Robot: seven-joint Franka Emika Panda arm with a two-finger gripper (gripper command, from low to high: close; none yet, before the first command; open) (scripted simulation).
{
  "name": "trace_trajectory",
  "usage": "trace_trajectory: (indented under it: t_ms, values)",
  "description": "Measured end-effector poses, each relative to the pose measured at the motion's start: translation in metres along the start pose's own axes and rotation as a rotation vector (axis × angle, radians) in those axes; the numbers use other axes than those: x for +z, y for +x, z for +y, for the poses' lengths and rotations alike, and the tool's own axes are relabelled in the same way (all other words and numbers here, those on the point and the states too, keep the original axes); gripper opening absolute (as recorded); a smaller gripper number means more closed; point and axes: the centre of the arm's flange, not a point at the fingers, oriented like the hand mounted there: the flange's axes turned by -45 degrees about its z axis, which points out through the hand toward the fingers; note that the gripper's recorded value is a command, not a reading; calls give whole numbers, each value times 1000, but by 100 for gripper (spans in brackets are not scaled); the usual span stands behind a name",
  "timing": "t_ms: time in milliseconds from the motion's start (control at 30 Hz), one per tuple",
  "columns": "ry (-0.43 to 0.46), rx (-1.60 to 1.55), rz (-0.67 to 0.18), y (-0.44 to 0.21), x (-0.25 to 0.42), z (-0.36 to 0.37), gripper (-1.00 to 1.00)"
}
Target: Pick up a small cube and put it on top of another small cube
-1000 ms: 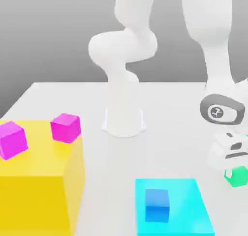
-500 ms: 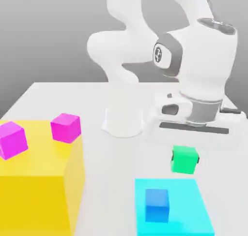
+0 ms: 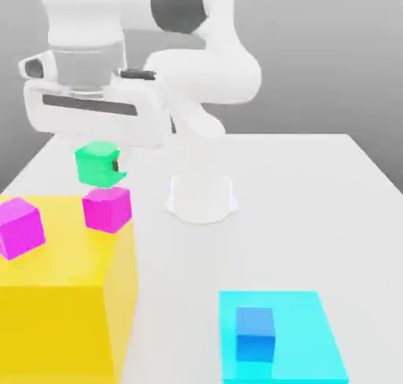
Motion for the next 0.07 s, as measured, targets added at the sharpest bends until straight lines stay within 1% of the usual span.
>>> trace_trajectory:
  t_ms: [67]
  values:
    - [0,0,0,0,0,0,100]
